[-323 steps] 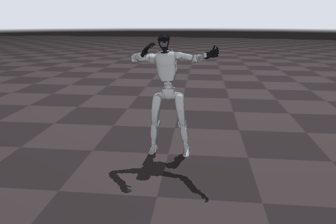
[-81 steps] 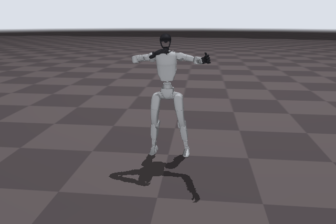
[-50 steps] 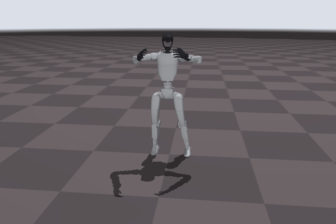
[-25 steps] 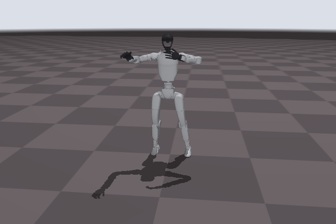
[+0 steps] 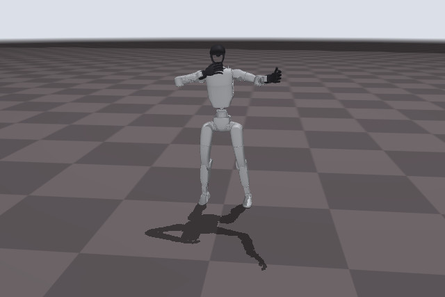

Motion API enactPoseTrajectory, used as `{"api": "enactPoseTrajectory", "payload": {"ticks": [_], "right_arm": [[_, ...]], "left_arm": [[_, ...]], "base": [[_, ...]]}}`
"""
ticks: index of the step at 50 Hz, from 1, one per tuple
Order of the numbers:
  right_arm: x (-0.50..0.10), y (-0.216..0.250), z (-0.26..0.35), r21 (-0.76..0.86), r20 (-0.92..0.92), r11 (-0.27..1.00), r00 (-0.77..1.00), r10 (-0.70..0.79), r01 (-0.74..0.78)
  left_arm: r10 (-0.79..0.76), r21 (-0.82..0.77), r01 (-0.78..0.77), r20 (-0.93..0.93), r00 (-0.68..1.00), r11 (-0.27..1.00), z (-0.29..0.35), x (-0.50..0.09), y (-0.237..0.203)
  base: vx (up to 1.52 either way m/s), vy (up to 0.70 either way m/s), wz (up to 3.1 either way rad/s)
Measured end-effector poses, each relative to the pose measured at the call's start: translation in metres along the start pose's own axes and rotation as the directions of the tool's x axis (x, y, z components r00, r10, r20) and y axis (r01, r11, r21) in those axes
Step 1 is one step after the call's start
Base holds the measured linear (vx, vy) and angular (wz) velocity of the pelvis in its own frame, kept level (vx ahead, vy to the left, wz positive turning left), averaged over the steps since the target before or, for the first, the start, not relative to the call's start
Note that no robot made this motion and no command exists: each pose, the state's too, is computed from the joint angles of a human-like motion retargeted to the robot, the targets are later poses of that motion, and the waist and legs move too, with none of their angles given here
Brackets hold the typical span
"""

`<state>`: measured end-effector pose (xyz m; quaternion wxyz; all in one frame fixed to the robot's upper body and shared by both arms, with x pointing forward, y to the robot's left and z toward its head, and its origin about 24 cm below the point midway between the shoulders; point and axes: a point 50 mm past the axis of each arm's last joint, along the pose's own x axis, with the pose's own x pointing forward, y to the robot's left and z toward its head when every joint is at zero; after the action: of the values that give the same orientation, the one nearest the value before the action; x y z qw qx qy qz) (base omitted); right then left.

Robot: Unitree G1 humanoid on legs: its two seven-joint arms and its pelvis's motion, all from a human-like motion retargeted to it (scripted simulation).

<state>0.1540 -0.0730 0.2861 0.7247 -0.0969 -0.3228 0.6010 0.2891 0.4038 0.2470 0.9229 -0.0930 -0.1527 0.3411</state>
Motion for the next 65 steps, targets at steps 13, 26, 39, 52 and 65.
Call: {"api": "enactPoseTrajectory", "payload": {"ticks": [13, 26, 39, 52, 65], "right_arm": [[-0.221, -0.168, -0.075, -0.791, -0.326, 0.327, 0.097, -0.94, 0.517], [-0.202, -0.153, -0.058, -0.546, -0.241, 0.251, 0.138, -0.961, 0.799], [-0.02, -0.019, 0.012, -0.753, 0.076, 0.629, 0.975, -0.21, 0.195], [-0.233, -0.17, -0.055, -0.919, -0.246, 0.252, 0.057, -0.968, 0.302], [-0.07, -0.083, -0.032, -0.491, -0.145, 0.724, 0.774, -0.616, 0.485]], "left_arm": [[-0.979, -0.354, 0.913, 0.09, -0.184, -0.204, 0.014, -0.224, -0.17], [-0.899, -0.033, 0.901, -0.084, 0.43, 0.434, -0.013, -0.106, -0.12], [0.126, -0.036, -0.131, -0.103, 0.987, 0.991, -0.036, -0.012, 0.047], [-0.942, -0.163, 0.938, 0.191, -0.276, -0.307, 0.041, -0.238, -0.174], [-0.887, -0.071, 0.89, -0.147, 0.437, 0.45, -0.03, -0.115, -0.123]], "base": [[0.0, 0.0, 0.0], [0.0, 0.0, 0.0], [0.0, 0.0, 0.0], [0.0, 0.0, 0.0], [0.0, 0.0, 0.0]]}}
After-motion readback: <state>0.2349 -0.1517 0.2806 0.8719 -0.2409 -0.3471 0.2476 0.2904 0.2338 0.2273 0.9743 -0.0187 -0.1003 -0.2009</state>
